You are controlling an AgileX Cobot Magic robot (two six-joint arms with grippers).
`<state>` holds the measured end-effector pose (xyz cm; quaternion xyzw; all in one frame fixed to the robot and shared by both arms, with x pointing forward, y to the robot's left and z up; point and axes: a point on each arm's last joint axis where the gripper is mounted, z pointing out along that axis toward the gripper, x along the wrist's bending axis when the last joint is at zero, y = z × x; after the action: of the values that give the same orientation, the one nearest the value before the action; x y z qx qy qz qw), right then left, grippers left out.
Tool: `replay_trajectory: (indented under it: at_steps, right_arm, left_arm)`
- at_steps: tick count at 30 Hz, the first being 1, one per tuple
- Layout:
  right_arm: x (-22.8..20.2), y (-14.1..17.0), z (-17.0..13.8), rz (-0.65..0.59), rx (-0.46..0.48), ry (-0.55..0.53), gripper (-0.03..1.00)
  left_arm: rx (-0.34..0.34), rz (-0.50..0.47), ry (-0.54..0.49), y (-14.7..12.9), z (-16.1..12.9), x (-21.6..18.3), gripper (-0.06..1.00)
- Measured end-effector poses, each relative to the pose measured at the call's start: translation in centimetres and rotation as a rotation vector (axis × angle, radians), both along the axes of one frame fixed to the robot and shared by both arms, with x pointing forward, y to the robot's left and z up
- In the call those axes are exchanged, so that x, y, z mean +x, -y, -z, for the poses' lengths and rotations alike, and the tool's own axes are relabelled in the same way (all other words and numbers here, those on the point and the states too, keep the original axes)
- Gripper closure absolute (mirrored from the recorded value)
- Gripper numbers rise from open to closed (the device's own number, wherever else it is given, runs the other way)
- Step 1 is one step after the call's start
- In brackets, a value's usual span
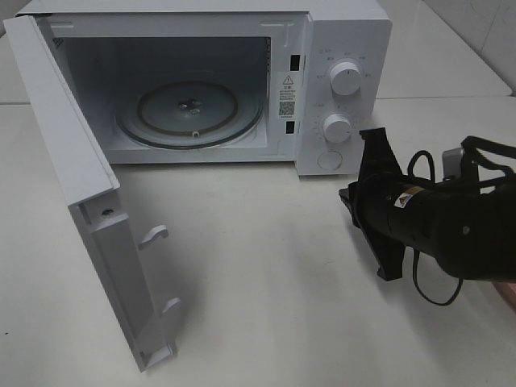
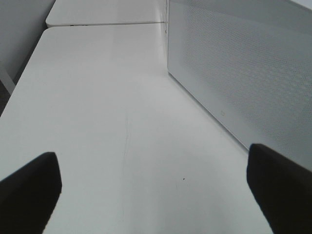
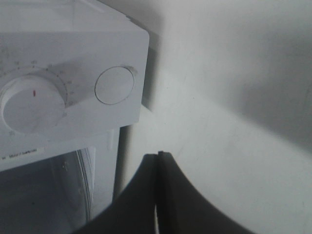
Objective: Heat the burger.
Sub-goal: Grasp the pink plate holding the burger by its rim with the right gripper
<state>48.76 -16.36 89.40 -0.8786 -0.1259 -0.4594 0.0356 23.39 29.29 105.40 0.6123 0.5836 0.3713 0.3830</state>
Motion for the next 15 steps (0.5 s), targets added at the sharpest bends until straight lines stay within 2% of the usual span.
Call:
replay_trajectory:
  at_steps: [6, 7, 10, 12, 14, 15]
  right_arm:
    - [-0.8, -0.1, -1.6, -0.140, -0.104, -0.024, 0.95]
    - [-1.1, 0.1, -1.7, -0.191, -0.146, -0.058, 0.95]
    - [-1.2, 0.3, -1.7, -0.207, -0.160, -0.071, 0.95]
    - [-1.5, 1.1, -2.2, -0.291, -0.227, -0.114, 0.95]
    - [-1.6, 1.2, -2.3, -0.315, -0.242, -0.128, 0.95]
    - [-1.8, 1.6, -2.5, -0.379, -0.283, -0.158, 0.95]
  left_arm:
    - [0.000, 0.000, 0.000, 0.0, 0.0, 0.0, -0.03]
    - [0.000, 0.000, 0.000, 0.0, 0.0, 0.0, -0.03]
    - [0.000, 0.000, 0.000, 0.0, 0.0, 0.0, -0.03]
    - [0.000, 0.000, 0.000, 0.0, 0.0, 0.0, -0.03]
    - [0.000, 0.000, 0.000, 0.0, 0.0, 0.0, -0.03]
    - [0.000, 0.000, 0.000, 0.0, 0.0, 0.0, -0.03]
